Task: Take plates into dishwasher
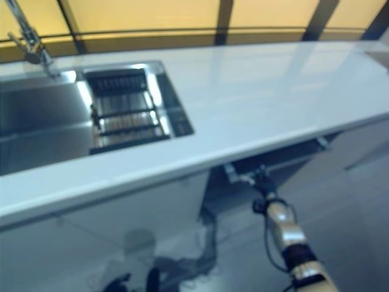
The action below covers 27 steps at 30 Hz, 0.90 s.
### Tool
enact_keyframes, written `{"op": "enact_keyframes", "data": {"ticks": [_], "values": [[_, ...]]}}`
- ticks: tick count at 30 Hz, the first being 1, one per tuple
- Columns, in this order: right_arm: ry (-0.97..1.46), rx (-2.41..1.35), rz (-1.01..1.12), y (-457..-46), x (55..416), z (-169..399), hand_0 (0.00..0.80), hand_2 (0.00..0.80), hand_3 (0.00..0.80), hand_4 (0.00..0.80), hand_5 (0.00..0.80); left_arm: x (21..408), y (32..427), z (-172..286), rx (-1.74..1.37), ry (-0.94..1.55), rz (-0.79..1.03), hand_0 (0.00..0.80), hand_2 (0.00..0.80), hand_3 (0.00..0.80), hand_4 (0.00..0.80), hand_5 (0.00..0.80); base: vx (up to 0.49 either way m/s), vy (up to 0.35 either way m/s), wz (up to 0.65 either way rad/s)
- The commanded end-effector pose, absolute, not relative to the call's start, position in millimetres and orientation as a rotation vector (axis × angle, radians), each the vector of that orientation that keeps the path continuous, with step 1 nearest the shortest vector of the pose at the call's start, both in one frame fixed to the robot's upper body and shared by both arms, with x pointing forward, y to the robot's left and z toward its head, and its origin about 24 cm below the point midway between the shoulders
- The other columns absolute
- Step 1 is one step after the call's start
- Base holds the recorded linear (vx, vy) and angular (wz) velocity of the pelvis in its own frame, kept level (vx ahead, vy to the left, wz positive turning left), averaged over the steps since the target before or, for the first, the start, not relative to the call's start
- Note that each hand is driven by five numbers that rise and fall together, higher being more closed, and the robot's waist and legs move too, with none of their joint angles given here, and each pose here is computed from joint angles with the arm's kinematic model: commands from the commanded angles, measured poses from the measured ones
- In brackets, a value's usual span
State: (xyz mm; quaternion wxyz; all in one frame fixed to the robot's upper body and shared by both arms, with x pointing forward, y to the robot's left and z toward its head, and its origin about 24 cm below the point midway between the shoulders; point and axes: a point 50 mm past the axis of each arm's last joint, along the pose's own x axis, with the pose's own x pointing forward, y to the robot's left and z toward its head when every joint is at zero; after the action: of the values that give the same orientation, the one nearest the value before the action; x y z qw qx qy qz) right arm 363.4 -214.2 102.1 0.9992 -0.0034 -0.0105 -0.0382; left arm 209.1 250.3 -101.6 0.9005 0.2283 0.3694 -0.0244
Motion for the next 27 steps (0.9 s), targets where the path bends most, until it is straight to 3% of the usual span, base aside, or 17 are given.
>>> {"op": "enact_keyframes", "data": {"ticks": [1, 9, 17, 27], "values": [[-0.409, -0.266, 0.124, -174.2, 356.4, 173.5, 0.0, 0.0, 0.0, 0.0, 0.0, 199.0, 264.5, -100.3, 0.564, 0.766, -0.042, 0.0, 0.0, 0.0, 0.0, 0.0, -0.093, -0.157, 0.01], [-0.272, -0.412, 0.011, -205.3, 336.0, 130.9, 0.0, 0.0, 0.0, 0.0, 0.0, 205.1, 280.3, -91.5, 0.544, 0.747, 0.066, 0.0, 0.0, 0.0, 0.0, 0.0, -0.196, -0.254, 0.26], [-0.246, -0.509, 0.035, -216.6, 316.1, 118.9, 0.0, 0.0, 0.0, 0.0, 0.0, 183.0, 259.1, -107.7, 0.402, 0.738, 0.073, 0.0, 0.0, 0.0, 0.0, 0.0, -0.177, -0.182, 0.1], [-0.157, -0.374, 0.061, -231.8, 276.3, 78.9, 0.0, 0.0, 0.0, 0.0, 0.0, 163.0, 247.6, -114.8, 0.301, 0.716, 0.114, 0.0, 0.0, 0.0, 0.0, 0.0, -0.203, -0.069, 0.14]]}}
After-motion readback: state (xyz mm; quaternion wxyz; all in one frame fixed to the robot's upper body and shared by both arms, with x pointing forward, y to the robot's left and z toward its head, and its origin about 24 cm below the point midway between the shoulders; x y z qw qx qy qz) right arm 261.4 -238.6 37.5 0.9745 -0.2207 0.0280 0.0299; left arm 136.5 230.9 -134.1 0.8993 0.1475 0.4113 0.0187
